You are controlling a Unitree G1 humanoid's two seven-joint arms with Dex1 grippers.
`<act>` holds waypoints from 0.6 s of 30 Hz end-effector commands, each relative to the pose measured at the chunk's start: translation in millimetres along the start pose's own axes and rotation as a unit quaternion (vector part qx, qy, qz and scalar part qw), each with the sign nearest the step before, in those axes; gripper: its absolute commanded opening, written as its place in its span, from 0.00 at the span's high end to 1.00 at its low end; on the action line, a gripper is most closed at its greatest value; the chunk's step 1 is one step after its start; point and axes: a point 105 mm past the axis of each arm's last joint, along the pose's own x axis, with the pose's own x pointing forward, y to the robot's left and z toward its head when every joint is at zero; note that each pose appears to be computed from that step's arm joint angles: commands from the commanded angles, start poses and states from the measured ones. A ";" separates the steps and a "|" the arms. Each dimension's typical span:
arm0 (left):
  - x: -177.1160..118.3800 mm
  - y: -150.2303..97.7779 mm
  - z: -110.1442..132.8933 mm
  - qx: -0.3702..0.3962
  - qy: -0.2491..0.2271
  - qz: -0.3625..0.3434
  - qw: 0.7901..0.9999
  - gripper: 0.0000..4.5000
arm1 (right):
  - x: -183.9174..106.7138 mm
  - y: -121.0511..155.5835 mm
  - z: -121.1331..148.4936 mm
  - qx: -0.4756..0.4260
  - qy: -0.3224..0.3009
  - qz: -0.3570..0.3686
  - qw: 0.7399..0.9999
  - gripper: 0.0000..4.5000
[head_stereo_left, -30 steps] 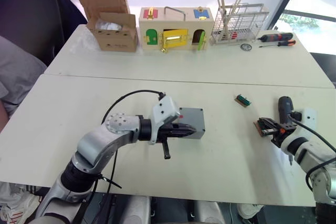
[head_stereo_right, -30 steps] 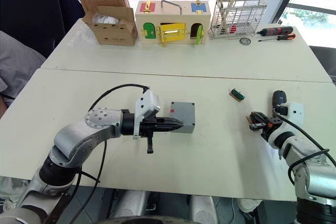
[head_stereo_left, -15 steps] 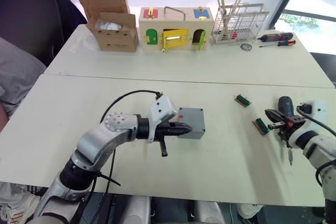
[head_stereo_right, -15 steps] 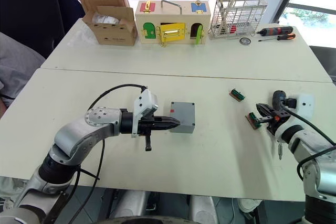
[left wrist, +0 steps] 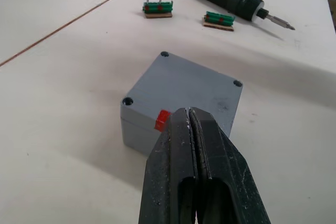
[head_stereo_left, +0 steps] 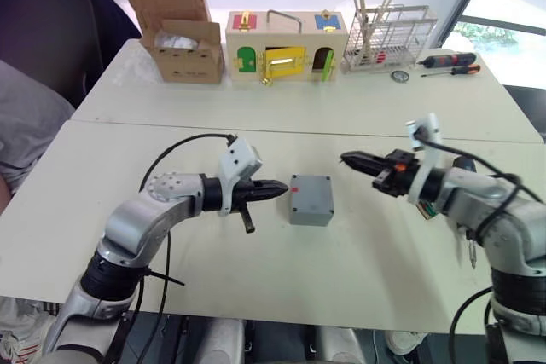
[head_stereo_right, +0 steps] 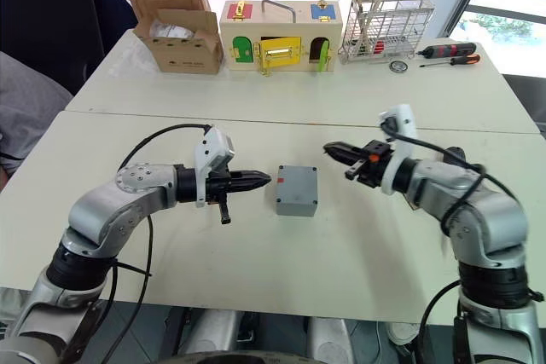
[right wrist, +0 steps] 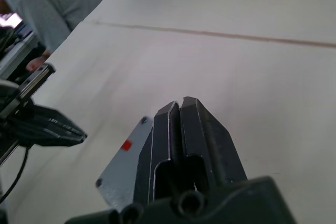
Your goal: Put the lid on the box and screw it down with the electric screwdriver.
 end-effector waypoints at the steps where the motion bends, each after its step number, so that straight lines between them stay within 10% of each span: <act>1: -8.4 -0.5 7.7 0.009 -0.013 0.012 1.000 1.00 | 4.2 3.1 7.2 -0.022 -0.012 0.013 1.000 0.99; 18: -3.5 -11.4 8.3 0.014 -0.010 -0.004 1.000 1.00 | 1.4 -7.5 -5.1 -0.010 -0.002 -0.009 1.000 0.99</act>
